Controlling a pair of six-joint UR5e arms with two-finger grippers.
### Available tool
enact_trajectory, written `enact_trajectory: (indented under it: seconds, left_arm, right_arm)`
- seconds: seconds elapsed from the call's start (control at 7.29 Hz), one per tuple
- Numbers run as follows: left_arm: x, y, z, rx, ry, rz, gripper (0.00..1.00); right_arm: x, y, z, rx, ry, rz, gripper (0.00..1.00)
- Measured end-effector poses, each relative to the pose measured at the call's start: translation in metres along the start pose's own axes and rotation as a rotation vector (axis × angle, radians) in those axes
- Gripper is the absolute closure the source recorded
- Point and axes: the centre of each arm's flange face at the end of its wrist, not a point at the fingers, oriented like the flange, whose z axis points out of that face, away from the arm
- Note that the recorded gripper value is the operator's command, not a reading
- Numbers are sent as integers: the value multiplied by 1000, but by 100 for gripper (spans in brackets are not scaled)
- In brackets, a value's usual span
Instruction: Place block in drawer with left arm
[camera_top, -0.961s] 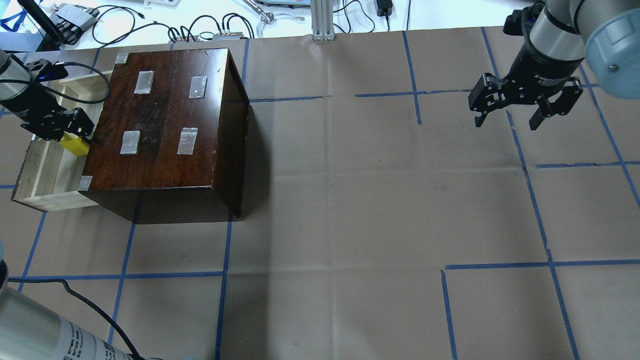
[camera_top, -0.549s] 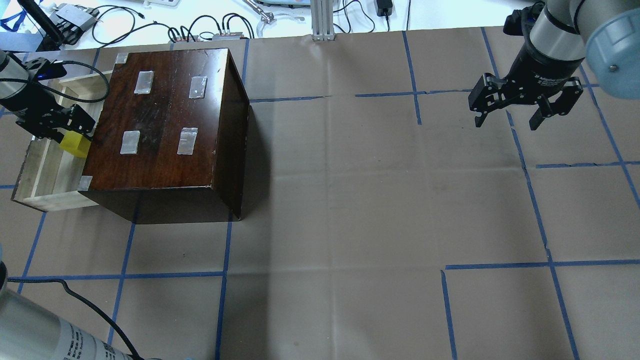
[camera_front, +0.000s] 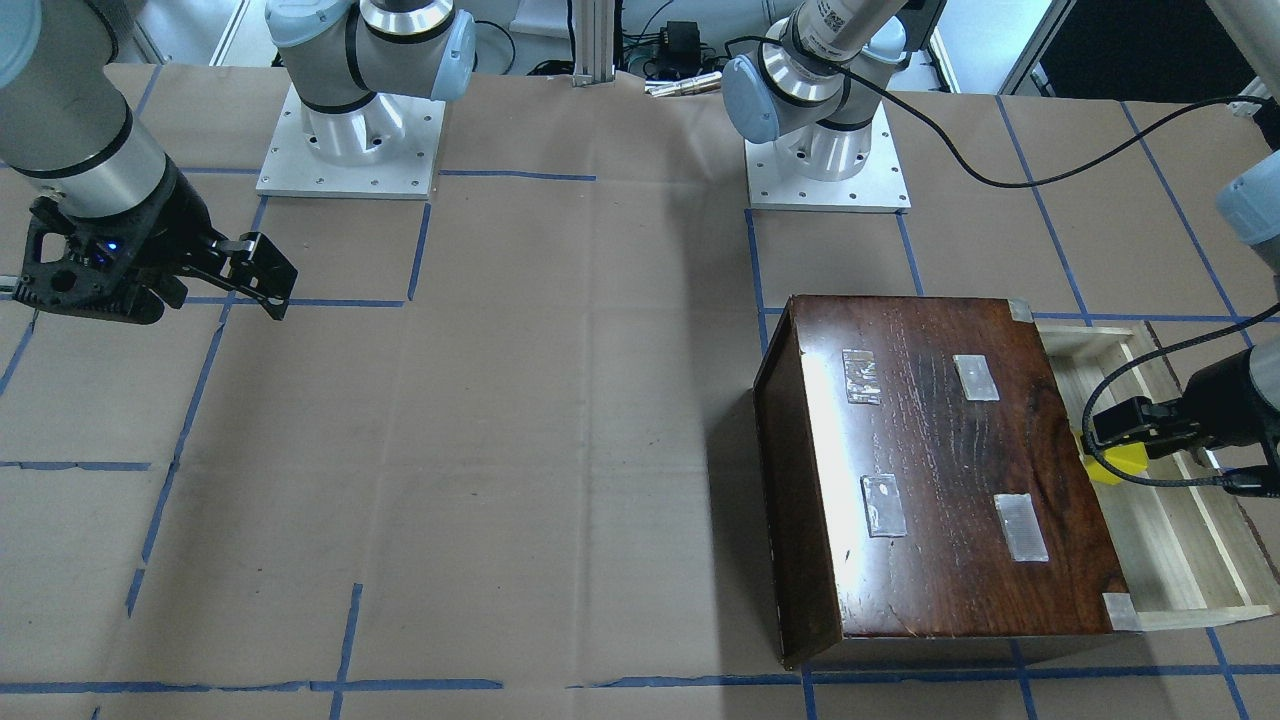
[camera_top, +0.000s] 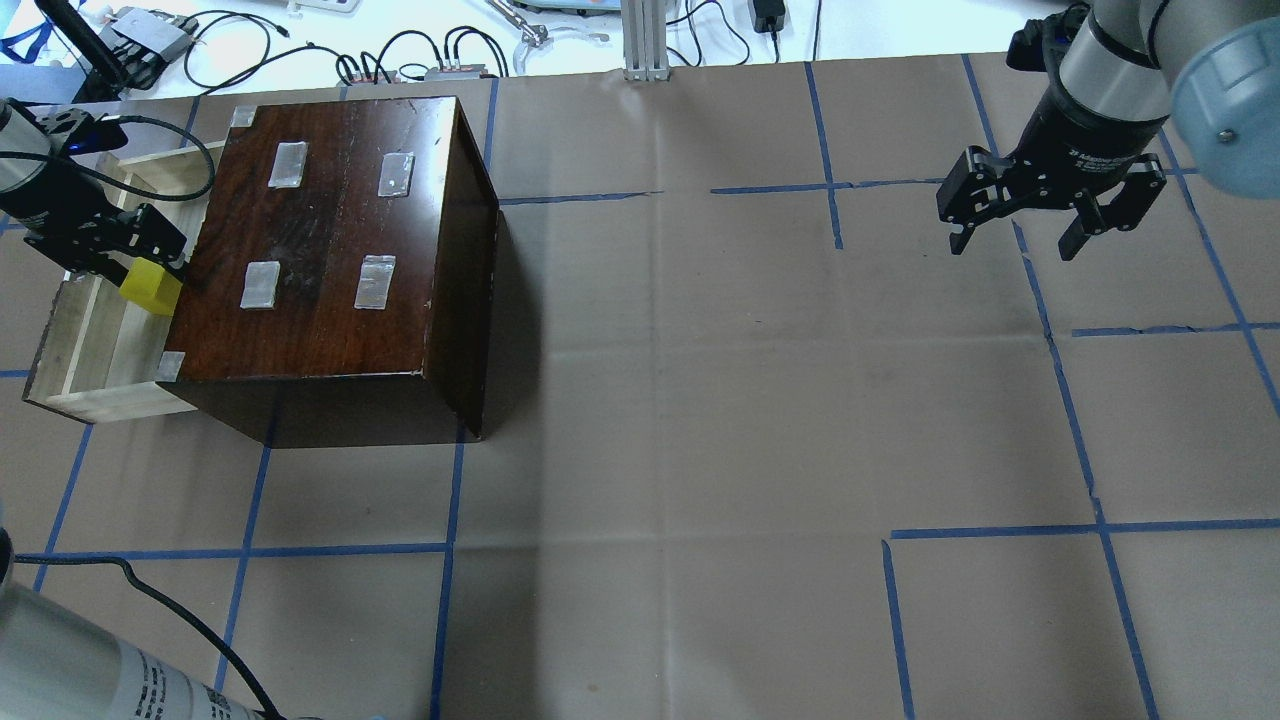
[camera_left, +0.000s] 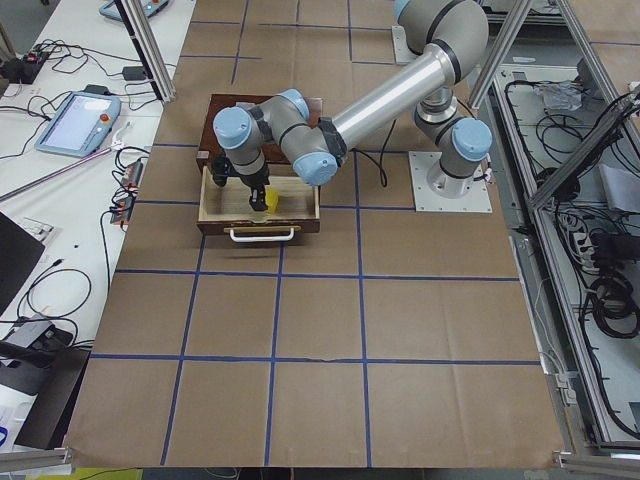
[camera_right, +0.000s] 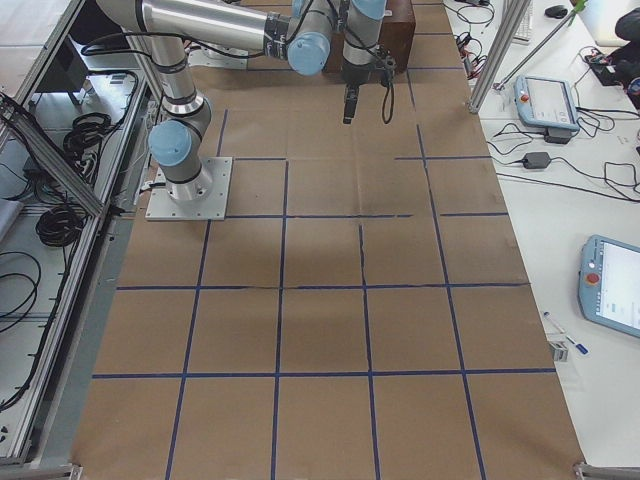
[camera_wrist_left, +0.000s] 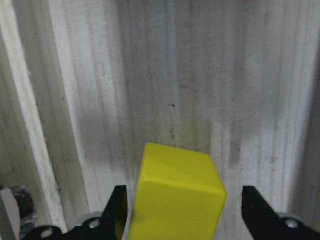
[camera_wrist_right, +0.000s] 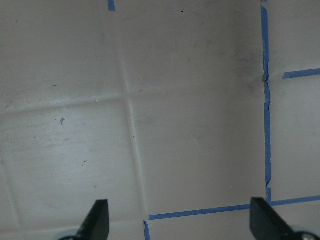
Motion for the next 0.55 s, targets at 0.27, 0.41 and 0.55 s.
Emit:
enact_trajectory:
  seconds: [0.27,0.41,0.55]
  left_arm:
    - [12,15,-36,43,-31,1,1]
    - [25,26,-58,66,-52,5,1]
    - [49,35,-79,77,-62,4,1]
  right_arm:
    - [0,0,0,0,0,0,0]
    - [0,0,0,0,0,0,0]
    - [0,0,0,0,0,0,0]
